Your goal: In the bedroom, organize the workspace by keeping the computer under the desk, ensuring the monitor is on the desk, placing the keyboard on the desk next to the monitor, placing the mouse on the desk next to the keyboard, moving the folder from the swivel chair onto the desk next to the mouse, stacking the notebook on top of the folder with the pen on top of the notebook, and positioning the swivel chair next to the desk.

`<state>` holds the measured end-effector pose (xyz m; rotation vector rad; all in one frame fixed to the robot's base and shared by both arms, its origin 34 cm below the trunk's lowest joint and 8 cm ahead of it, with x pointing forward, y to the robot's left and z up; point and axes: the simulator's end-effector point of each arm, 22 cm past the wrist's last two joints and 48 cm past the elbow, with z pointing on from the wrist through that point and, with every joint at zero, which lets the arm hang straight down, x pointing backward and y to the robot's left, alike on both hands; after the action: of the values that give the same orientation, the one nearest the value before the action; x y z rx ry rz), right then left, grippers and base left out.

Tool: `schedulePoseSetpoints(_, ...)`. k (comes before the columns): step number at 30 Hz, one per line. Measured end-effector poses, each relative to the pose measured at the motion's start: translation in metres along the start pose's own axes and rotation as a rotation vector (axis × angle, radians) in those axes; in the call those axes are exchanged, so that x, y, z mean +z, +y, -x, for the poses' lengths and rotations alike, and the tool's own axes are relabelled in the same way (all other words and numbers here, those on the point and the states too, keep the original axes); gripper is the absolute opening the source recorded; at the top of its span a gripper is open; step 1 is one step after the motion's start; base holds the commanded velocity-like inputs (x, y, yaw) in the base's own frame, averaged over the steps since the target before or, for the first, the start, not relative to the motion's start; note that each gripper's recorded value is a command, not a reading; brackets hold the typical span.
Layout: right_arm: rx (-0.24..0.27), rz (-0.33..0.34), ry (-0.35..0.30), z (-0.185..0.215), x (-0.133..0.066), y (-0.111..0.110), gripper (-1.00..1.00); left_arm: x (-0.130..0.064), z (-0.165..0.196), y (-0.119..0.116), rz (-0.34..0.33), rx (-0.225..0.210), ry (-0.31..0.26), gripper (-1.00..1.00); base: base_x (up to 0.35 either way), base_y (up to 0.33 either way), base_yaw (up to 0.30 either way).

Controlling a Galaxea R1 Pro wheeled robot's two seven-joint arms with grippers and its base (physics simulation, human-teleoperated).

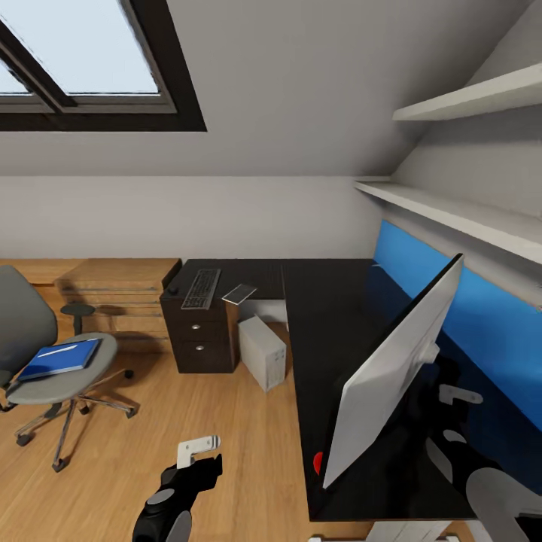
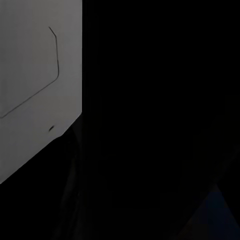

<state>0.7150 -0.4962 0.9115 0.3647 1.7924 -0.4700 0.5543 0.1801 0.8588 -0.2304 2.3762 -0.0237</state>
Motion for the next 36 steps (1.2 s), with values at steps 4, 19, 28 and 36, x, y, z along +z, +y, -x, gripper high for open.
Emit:
schedulePoseSetpoints(4, 0.003, -0.001, 0.0, -0.0002, -0.0005, -0.0007, -1.0, -0.0004, 0.0002, 0.0, 0.0, 0.0, -0.001, 1.0, 0.109, -0.02, 0.0)
schedulePoseSetpoints(19, -0.009, 0.013, -0.003, 0.0015, -0.0006, 0.0038, -1.0, -0.0007, 0.0005, 0.0001, 0.0, 0.001, -0.002, 1.0, 0.156, -0.096, 0.0)
schedulePoseSetpoints(28, -0.009, 0.011, -0.002, 0.0014, -0.0005, 0.0033, -1.0, -0.0007, 0.0006, 0.0003, 0.001, 0.002, -0.003, 1.0, 0.228, -0.195, 0.0)
schedulePoseSetpoints(36, -0.007, 0.017, -0.002, 0.0014, -0.0003, 0.0047, -1.0, -0.0005, 0.0007, 0.0006, 0.001, 0.002, -0.002, 1.0, 0.179, -0.193, 0.0)
